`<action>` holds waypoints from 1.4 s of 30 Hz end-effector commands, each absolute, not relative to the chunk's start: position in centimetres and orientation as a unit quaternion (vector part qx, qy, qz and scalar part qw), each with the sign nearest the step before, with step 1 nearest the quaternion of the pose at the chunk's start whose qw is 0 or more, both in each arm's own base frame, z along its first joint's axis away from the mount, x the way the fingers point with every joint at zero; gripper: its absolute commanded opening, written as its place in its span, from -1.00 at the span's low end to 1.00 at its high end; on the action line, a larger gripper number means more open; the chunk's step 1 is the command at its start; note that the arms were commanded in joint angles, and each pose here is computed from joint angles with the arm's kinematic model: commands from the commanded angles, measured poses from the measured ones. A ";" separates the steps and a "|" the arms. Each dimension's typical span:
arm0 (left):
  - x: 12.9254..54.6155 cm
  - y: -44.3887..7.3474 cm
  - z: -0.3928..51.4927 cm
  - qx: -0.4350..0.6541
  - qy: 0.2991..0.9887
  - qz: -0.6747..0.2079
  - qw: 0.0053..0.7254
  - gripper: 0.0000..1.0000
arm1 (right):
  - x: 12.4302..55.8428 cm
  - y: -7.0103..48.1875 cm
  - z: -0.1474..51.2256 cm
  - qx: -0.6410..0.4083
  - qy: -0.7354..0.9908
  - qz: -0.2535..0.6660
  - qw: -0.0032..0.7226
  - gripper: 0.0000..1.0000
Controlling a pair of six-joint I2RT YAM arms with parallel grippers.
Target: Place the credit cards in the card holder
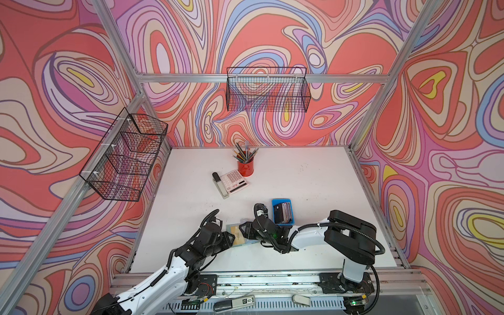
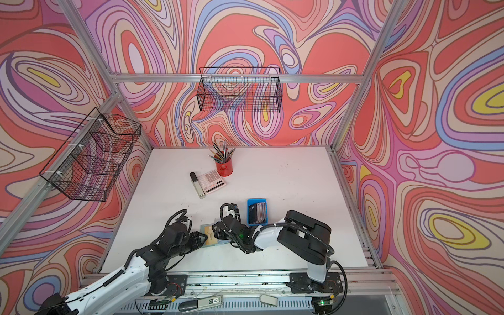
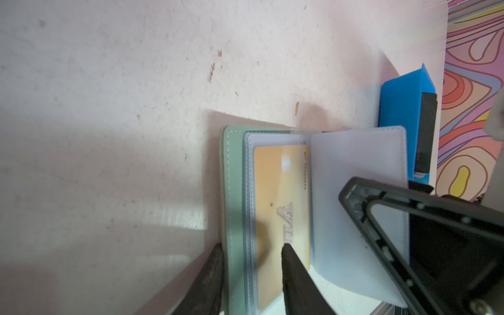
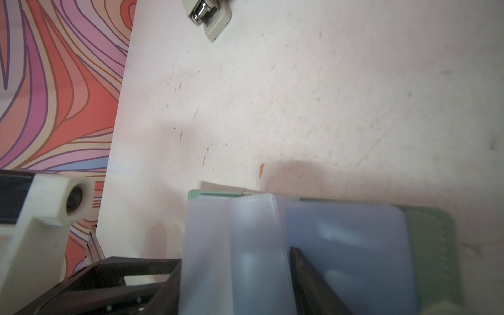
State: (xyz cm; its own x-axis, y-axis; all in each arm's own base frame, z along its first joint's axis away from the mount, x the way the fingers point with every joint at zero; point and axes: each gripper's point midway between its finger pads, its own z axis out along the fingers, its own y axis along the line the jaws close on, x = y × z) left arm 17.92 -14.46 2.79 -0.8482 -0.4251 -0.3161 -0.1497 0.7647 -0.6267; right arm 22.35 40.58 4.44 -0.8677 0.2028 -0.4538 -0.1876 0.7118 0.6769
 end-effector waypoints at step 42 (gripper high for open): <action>20.8 -11.1 9.7 -0.178 0.899 -0.228 0.330 -0.13 | 18.9 44.8 7.1 -0.045 0.857 0.459 0.231 0.06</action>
State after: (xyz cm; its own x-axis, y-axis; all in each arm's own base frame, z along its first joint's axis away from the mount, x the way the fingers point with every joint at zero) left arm 20.58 -12.16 9.12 -0.7450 -0.4540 -0.4886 -0.1390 0.8221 -0.5521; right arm 19.00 43.85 6.71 -0.8839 0.1258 -0.4505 -0.2925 0.6029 0.7423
